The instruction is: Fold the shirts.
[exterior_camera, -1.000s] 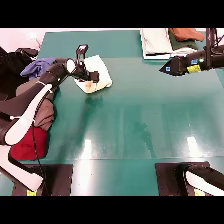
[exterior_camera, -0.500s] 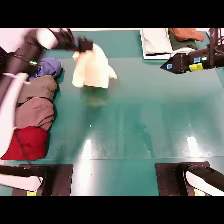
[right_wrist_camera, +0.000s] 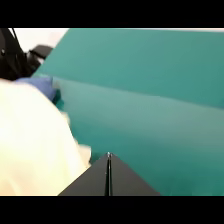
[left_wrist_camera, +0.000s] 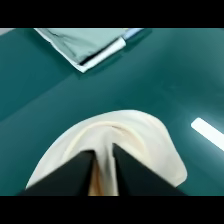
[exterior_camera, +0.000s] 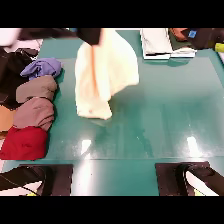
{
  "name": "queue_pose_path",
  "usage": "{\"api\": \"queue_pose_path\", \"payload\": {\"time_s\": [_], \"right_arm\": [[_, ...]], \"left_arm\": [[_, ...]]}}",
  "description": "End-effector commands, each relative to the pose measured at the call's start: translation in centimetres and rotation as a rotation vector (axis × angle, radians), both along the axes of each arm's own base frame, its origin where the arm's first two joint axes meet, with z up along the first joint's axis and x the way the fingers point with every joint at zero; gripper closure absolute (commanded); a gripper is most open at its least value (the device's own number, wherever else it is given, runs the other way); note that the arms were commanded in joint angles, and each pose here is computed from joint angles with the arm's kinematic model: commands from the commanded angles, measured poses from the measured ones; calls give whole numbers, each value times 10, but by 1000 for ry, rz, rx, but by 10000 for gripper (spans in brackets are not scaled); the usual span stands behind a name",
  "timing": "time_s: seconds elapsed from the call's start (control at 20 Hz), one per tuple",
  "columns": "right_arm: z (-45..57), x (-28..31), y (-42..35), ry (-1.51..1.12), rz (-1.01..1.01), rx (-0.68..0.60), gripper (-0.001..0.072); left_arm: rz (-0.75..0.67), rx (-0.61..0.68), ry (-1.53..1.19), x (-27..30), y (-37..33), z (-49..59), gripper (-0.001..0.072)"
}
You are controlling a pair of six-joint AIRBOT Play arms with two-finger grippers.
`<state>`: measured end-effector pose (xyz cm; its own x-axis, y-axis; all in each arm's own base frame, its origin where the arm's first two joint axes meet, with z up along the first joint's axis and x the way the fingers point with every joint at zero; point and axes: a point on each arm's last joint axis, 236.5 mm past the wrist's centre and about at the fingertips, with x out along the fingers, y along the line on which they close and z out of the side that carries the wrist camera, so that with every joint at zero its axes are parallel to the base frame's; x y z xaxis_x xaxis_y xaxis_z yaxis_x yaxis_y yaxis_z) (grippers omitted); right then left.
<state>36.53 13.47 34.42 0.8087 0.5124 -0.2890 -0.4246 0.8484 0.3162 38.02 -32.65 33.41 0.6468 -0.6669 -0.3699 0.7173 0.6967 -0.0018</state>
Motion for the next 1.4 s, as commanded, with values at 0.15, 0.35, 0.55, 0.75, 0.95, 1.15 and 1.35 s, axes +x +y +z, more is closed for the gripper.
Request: {"api": "queue_pose_path", "payload": {"time_s": [0.15,0.35,0.55,0.75,0.95,1.15,1.35], "right_arm": [[17,-2,-4,-58,-22,17,694],[17,-2,-4,-57,-21,17,694],[14,-3,-3,-47,-17,13,694],[8,-5,-1,-25,-5,3,694],[5,-7,0,-11,3,-2,694],[4,-8,0,-8,4,-3,694],[-9,-11,-2,33,10,-49,694]], "left_arm": [[52,124,104,23,14,-55,157],[368,141,394,73,157,-116,158],[488,65,716,69,220,-241,158],[502,93,939,35,226,-359,158],[457,29,997,36,205,-394,158],[424,37,961,41,177,-403,157],[445,10,962,49,171,-399,601]]}}
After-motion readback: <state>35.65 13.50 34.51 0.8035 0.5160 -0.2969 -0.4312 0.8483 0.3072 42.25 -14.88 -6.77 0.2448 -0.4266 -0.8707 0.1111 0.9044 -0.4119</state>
